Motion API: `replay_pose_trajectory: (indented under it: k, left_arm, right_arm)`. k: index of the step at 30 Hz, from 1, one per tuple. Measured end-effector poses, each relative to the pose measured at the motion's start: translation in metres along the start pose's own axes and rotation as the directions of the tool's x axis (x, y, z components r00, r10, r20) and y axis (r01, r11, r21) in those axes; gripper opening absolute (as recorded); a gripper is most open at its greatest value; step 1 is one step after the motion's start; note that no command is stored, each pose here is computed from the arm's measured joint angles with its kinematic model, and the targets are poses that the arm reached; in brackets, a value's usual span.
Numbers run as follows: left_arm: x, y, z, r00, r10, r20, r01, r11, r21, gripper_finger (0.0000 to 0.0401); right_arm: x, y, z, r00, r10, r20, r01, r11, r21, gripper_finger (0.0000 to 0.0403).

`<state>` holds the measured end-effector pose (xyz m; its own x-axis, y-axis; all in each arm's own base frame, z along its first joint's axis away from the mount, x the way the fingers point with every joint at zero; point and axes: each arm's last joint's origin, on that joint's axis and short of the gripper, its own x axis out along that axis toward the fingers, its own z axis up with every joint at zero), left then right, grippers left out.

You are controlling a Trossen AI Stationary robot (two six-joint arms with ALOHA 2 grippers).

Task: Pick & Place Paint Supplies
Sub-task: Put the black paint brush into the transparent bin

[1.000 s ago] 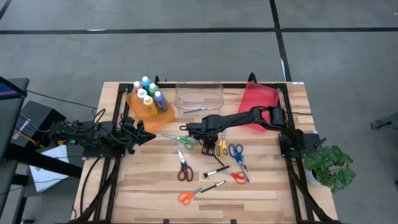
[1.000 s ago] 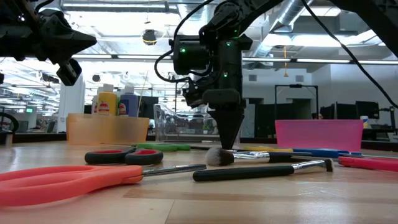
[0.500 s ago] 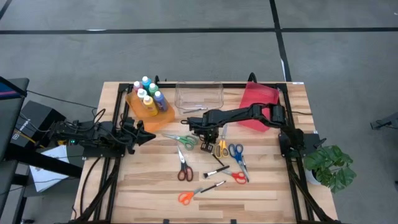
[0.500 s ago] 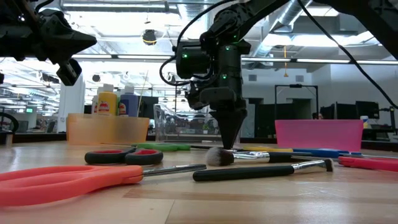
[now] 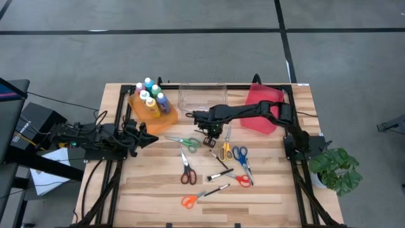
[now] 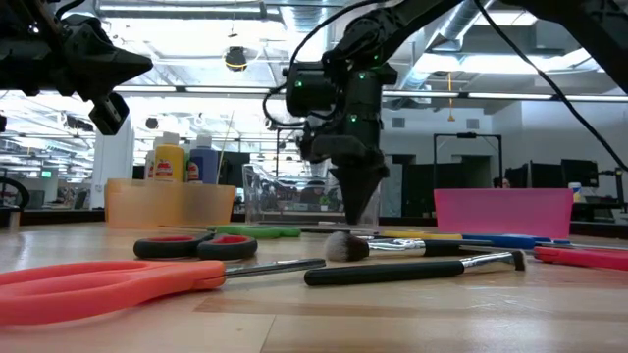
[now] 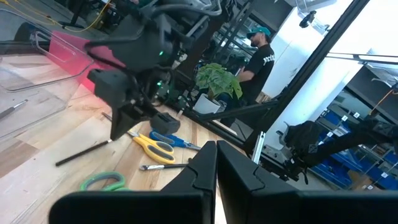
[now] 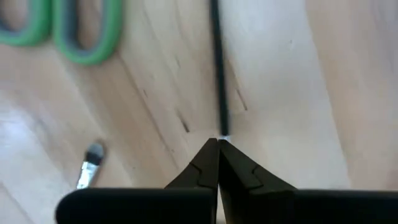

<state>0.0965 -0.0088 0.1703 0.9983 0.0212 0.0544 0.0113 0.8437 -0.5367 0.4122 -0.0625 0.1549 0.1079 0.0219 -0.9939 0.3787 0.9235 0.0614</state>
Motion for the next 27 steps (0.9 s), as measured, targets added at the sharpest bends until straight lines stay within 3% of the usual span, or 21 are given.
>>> replay_pose_trajectory:
  k: [8, 14, 23, 27]
  left_arm:
    - [0.000, 0.000, 0.000, 1.000, -0.001, 0.000, 0.001, 1.000, 0.000, 0.0006]
    - [0.000, 0.000, 0.000, 1.000, -0.001, 0.000, 0.001, 1.000, 0.000, 0.0006]
    - [0.000, 0.000, 0.000, 1.000, 0.000, 0.000, 0.000, 1.000, 0.000, 0.0005]
    - [0.000, 0.000, 0.000, 1.000, 0.000, 0.000, 0.000, 1.000, 0.000, 0.0006]
  right_arm:
    - [-0.025, 0.004, -0.002, 0.998, 0.031, 0.060, -0.030, 1.000, -0.006, 0.0002]
    - [-0.023, -0.003, -0.002, 0.999, 0.020, 0.027, -0.019, 0.999, -0.050, 0.0009]
    - [0.004, -0.021, -0.002, 0.994, -0.090, -0.070, 0.080, 0.988, -0.132, 0.0139]
    - [0.013, -0.026, -0.001, 0.991, -0.094, -0.096, 0.082, 0.989, -0.121, 0.0167]
